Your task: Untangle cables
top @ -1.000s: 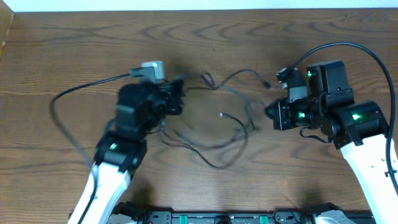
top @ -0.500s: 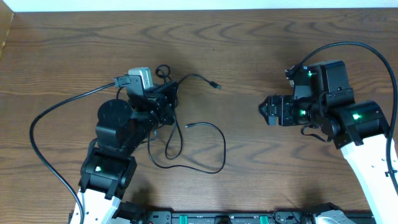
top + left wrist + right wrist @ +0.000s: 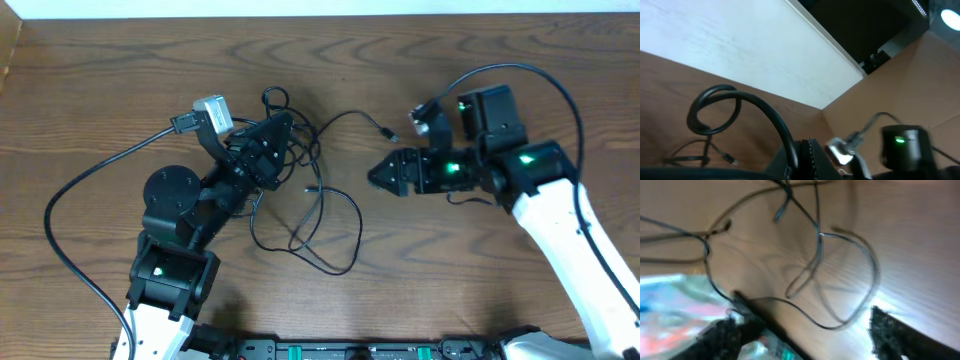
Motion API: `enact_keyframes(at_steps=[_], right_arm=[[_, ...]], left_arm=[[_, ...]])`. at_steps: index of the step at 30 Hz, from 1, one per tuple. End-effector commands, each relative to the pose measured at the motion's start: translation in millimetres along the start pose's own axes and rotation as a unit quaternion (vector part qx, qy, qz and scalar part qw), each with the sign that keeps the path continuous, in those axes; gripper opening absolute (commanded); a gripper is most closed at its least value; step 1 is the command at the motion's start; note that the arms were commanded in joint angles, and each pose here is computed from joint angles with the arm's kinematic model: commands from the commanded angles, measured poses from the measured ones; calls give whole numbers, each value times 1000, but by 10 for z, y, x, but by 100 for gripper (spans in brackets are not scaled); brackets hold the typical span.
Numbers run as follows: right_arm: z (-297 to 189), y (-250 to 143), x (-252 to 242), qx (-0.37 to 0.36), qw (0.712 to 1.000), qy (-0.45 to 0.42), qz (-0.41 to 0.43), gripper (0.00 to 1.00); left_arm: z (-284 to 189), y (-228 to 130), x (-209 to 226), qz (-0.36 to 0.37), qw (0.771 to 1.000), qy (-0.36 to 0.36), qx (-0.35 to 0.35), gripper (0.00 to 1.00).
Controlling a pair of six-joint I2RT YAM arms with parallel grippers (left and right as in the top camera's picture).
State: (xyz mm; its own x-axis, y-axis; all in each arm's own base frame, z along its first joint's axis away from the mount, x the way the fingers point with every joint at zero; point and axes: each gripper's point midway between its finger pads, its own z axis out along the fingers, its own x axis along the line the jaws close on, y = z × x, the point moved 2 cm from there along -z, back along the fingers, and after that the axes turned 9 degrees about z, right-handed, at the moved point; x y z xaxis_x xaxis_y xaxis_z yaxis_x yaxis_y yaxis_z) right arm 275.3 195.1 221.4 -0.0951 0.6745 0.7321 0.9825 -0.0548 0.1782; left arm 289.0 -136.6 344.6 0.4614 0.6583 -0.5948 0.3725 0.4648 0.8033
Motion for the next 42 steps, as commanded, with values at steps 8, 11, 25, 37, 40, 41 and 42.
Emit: enact_keyframes(at_steps=[8,11,25,37,40,41,42], right_arm=[[301,51,398,84,981,150,85,68],[369,31,474,86,982,156,65,69],[486,54,990,31,962,221,-157,82],[718,299,710,-71,976,72,-194,1],[660,560,415,-133,983,-12,-125,1],[629,621,339,-147,982,-29,-114,1],[573,702,234,-162,980,-48,-101,1]], left_arm=[[-25,-13,-126,-19,999,-33,15,9],[-15,-20,-116,-20,999,-32,16,9],[63,-136,-143,-11,997,-59,48,9],[40,-126,-282,-1,994,-100,54,9],[30,-145,-312,-1,992,-109,60,9],[28,-153,-318,-1,992,-111,63,9],[23,-179,-326,-3,991,-115,70,12]])
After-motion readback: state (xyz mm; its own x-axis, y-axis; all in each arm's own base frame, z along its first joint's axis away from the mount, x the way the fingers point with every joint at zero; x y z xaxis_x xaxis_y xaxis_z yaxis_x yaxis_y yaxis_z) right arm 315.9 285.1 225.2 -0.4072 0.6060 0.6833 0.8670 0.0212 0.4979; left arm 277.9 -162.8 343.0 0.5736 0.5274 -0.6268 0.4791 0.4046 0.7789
